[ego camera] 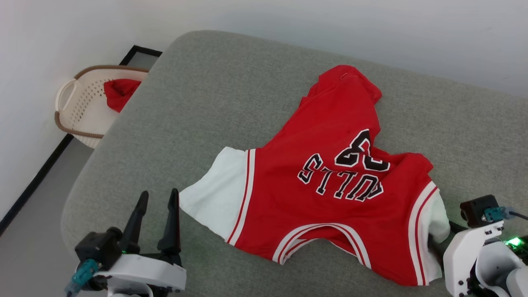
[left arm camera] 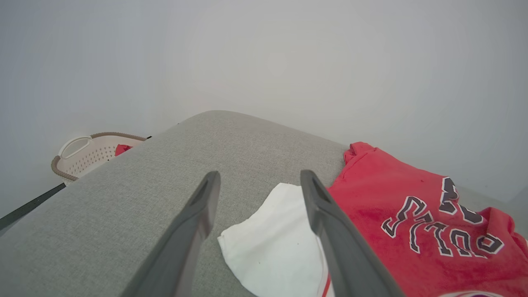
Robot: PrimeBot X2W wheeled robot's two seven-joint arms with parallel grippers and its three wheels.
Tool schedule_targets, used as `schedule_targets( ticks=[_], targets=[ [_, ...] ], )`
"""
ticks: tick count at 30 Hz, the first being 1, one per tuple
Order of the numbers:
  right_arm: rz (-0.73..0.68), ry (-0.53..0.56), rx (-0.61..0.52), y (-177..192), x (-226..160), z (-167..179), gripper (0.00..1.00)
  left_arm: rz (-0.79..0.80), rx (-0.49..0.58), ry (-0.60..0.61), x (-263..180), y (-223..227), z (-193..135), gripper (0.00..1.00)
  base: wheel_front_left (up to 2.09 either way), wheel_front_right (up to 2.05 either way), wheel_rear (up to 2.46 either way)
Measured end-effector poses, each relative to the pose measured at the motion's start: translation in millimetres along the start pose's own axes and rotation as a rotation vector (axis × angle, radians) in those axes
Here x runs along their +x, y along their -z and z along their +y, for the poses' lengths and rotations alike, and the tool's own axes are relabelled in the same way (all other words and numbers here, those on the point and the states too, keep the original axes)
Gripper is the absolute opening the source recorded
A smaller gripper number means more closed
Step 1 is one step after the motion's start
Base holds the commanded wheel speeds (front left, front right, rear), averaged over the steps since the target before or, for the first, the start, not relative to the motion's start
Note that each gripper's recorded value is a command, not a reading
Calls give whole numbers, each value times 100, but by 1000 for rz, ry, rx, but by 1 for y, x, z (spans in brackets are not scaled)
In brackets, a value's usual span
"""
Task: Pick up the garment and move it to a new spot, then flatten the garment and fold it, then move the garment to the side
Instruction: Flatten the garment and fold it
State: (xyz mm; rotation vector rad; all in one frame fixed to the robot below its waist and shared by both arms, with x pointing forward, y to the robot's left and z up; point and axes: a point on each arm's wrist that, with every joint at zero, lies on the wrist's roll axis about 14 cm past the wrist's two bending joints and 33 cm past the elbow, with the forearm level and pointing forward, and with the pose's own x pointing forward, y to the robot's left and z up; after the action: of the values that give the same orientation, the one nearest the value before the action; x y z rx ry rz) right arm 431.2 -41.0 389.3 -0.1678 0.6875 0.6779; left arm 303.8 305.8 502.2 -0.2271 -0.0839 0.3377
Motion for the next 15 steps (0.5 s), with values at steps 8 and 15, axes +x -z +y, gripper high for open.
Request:
schedule_targets(
  ticks=[8,15],
  targets=[
    [-16,35,-7,-6,-1,-12,0,2,-11,-7,2,3,2,100,0,0,0],
    [-47,87,-4,-20,-20,-31,0,-4,-11,12,7,2,-3,100,0,0,0]
  ],
)
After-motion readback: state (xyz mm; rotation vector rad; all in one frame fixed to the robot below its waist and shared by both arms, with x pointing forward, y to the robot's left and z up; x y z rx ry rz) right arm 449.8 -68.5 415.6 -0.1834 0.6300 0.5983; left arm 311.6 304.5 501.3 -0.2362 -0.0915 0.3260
